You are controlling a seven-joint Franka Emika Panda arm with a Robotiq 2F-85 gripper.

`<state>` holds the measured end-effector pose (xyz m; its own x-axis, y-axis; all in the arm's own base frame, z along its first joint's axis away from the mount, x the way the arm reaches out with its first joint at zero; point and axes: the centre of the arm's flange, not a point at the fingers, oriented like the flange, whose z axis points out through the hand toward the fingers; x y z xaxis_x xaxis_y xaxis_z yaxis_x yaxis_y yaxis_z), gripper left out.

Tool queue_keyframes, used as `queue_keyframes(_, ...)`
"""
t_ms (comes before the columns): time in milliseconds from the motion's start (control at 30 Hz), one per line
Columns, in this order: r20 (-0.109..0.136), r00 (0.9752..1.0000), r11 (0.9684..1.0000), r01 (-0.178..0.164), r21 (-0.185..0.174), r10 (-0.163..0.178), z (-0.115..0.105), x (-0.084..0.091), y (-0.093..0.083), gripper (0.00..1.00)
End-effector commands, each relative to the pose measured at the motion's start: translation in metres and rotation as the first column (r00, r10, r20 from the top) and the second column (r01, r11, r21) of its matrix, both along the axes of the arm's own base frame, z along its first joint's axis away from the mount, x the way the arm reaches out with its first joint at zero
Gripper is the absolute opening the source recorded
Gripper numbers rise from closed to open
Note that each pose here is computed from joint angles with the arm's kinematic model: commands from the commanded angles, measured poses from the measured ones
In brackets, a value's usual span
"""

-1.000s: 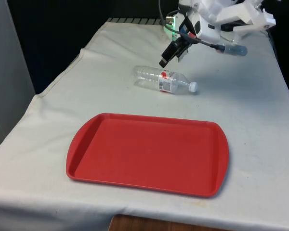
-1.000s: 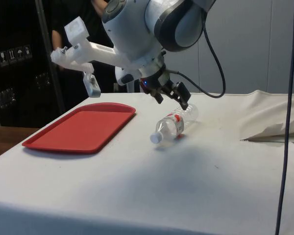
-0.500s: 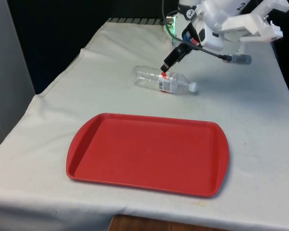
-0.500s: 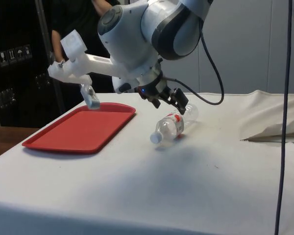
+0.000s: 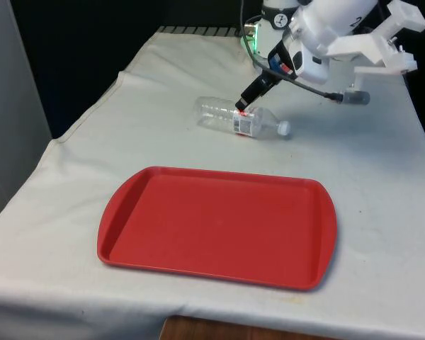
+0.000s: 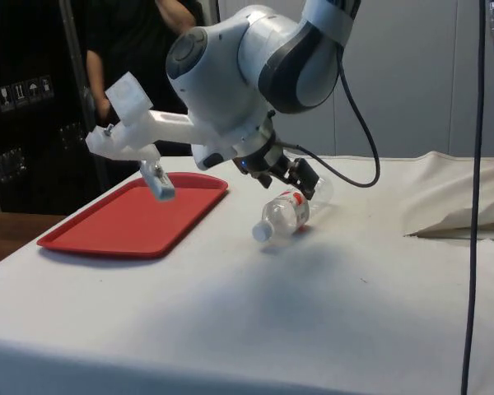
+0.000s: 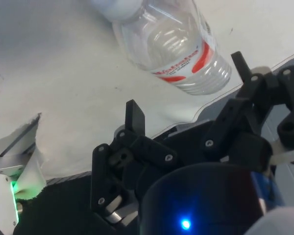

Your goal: Place the bottle upright on the tray.

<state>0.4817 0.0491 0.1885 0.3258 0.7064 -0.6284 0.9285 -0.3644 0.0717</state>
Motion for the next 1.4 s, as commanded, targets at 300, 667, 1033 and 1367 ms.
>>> queue_keyframes(300,-0.001,1.0000,0.9992,0.000,-0.039,0.000,-0.010,0.004,0.000,1.00)
queue_keyframes(667,-0.013,0.9996,0.9983,-0.026,-0.053,0.025,-0.024,0.008,-0.001,1.00)
queue_keyframes(1033,-0.027,0.9976,0.9955,-0.065,-0.069,0.064,-0.033,0.008,-0.001,1.00)
queue_keyframes(1367,-0.046,0.9965,0.9934,-0.074,-0.088,0.070,-0.037,0.006,-0.001,1.00)
